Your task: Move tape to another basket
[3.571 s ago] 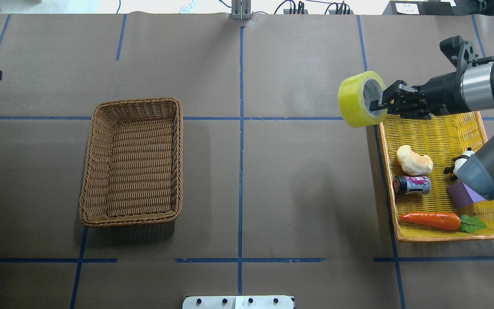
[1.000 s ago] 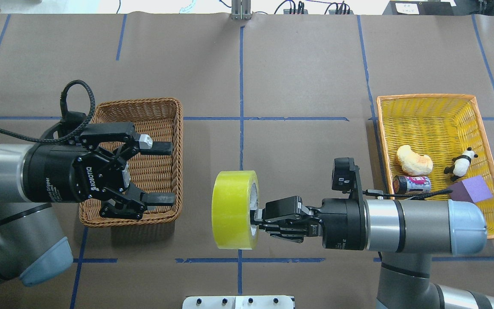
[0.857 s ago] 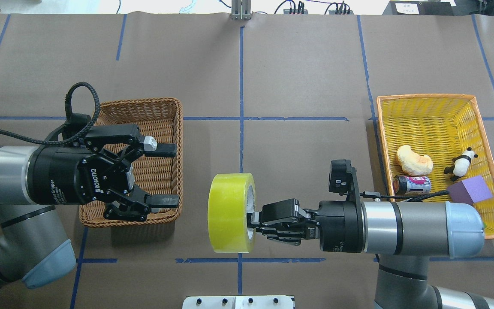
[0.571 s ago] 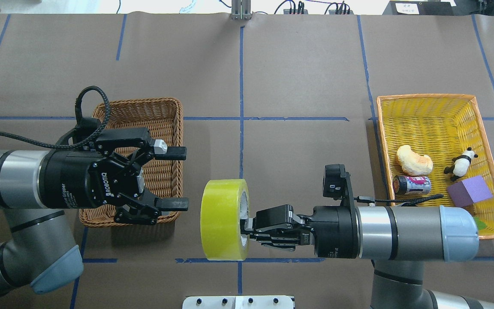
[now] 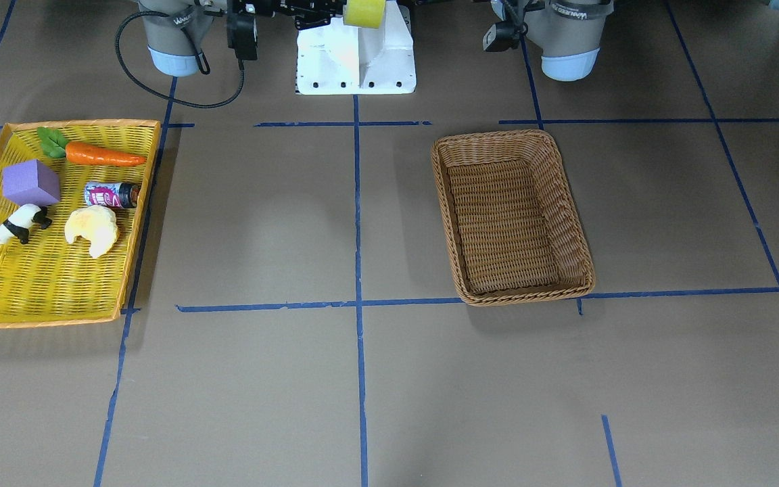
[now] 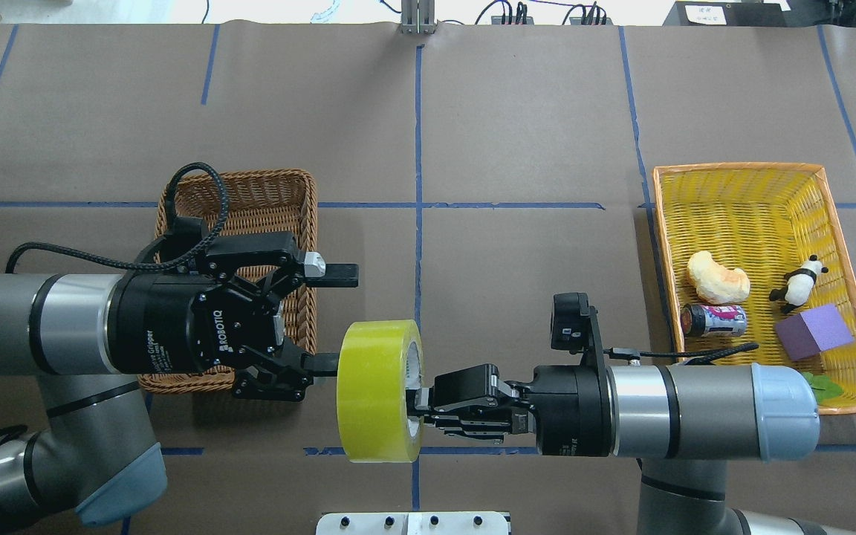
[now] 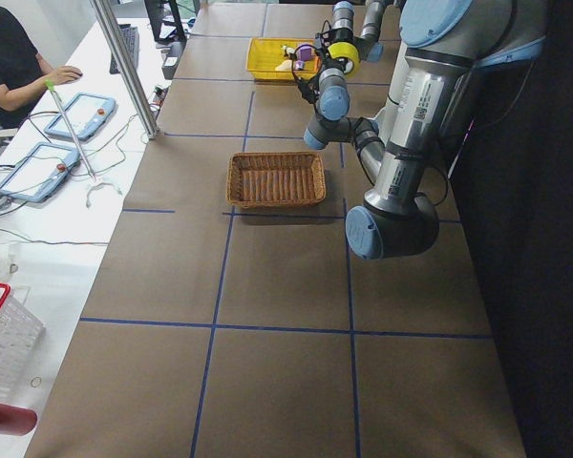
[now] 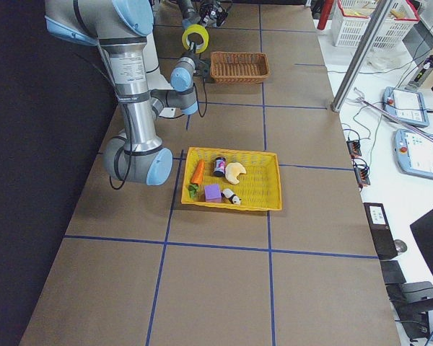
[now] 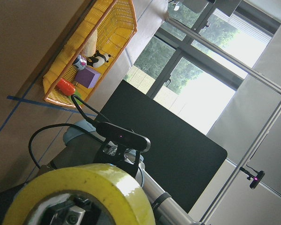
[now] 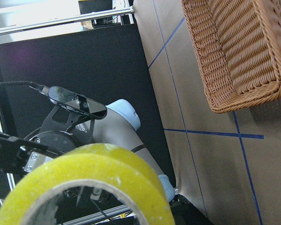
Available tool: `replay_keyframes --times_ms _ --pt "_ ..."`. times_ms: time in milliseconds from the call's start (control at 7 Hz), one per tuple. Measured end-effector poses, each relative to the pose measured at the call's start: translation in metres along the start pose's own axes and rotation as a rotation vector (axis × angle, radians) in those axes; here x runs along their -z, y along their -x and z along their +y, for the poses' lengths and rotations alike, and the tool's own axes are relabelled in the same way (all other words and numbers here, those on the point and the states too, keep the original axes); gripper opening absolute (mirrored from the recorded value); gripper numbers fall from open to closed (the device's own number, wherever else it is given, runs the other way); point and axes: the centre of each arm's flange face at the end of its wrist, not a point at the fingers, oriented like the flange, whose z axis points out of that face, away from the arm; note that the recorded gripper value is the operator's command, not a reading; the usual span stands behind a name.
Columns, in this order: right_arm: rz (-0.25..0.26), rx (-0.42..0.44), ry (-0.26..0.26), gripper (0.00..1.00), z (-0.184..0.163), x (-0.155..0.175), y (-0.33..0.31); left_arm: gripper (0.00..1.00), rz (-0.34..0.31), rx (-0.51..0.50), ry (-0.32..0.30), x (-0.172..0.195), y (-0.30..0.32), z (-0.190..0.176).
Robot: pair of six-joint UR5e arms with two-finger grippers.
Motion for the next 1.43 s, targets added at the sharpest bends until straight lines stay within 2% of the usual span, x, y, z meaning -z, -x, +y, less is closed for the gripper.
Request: replay_keyframes --times_ms 714,857,1143,1286,1429 --pt "-0.005 -0.002 -0.006 0.02 0.001 -0.002 0.000 0.98 0.000 0.025 0.015 -0.015 0.009 0.009" --pt "-0.004 -0.002 -0.006 0.03 0.001 -0.002 -0.001 0.88 -0.001 0.026 0.014 -0.015 0.010 0.009" --pt "-0.004 -0.001 -0.007 0.06 0.001 -0.002 0.000 0.57 -0.001 0.027 0.013 -0.014 0.011 0.009" --pt "-0.006 -0.001 -0.011 0.65 0.000 -0.002 0.000 0.31 0.000 0.027 0.013 -0.013 0.011 0.010" --pt "-0.009 -0.001 -0.015 1.00 0.000 -0.002 0.001 0.07 0.001 0.027 0.014 -0.013 0.010 0.010"
